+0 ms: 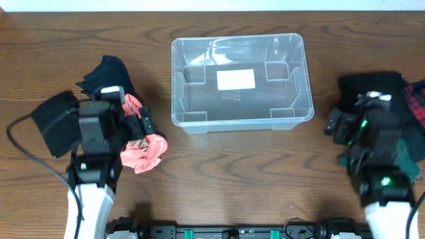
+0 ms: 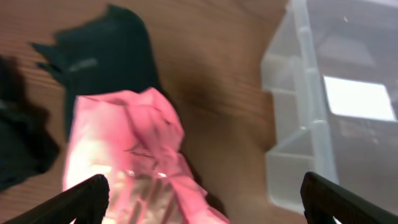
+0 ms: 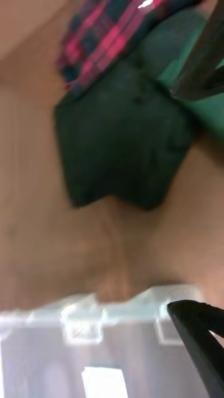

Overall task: Pack container
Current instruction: 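Reach the right gripper to the red plaid shirt and grasp it, then carry the plaid shirt with the right gripper into the container, then open the right gripper and withdraw it from the container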

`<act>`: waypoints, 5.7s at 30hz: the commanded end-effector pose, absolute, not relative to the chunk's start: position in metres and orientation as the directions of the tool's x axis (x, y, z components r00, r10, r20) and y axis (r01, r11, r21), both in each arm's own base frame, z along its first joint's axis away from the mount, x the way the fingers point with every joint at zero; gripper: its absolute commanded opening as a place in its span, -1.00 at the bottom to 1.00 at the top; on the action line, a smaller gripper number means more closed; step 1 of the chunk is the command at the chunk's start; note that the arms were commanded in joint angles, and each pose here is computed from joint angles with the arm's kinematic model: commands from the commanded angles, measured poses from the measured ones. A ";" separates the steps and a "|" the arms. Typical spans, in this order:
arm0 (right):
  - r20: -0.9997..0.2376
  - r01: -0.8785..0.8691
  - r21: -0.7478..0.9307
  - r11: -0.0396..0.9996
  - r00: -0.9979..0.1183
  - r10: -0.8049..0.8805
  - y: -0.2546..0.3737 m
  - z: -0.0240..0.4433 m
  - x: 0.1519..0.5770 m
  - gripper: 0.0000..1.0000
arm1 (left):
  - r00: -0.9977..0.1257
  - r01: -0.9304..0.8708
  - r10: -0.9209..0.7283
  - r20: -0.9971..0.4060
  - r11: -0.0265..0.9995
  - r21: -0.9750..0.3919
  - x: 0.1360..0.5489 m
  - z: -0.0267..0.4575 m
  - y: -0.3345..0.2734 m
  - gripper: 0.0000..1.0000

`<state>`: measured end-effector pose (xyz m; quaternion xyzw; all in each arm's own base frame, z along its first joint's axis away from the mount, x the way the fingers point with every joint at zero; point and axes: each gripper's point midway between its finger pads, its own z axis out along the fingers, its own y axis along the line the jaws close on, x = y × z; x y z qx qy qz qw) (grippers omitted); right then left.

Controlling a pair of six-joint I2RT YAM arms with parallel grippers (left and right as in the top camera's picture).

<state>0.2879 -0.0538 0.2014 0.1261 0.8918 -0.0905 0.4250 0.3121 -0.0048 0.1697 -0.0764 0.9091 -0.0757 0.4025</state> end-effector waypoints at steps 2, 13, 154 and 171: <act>-0.696 0.326 -0.044 0.945 -0.688 0.205 -0.073 0.210 0.295 0.98 | -0.662 -0.006 -0.192 -0.724 0.968 -0.251 0.324 0.186 -0.019 0.96; -0.583 0.391 -0.445 0.806 -0.810 0.072 -0.161 0.211 0.294 0.99 | -0.634 -0.048 -0.192 -0.749 0.976 -0.210 0.329 0.190 -0.008 0.96; -0.773 -0.117 -0.450 0.885 -0.445 -0.452 0.171 0.219 0.460 0.53 | -0.628 -0.133 -0.197 -0.753 0.980 -0.146 0.328 0.187 0.010 0.96; -0.424 0.266 -0.413 0.871 -0.903 0.074 -0.103 0.132 0.379 0.78 | -0.626 -0.132 -0.197 -0.755 0.980 -0.147 0.328 0.187 0.010 0.96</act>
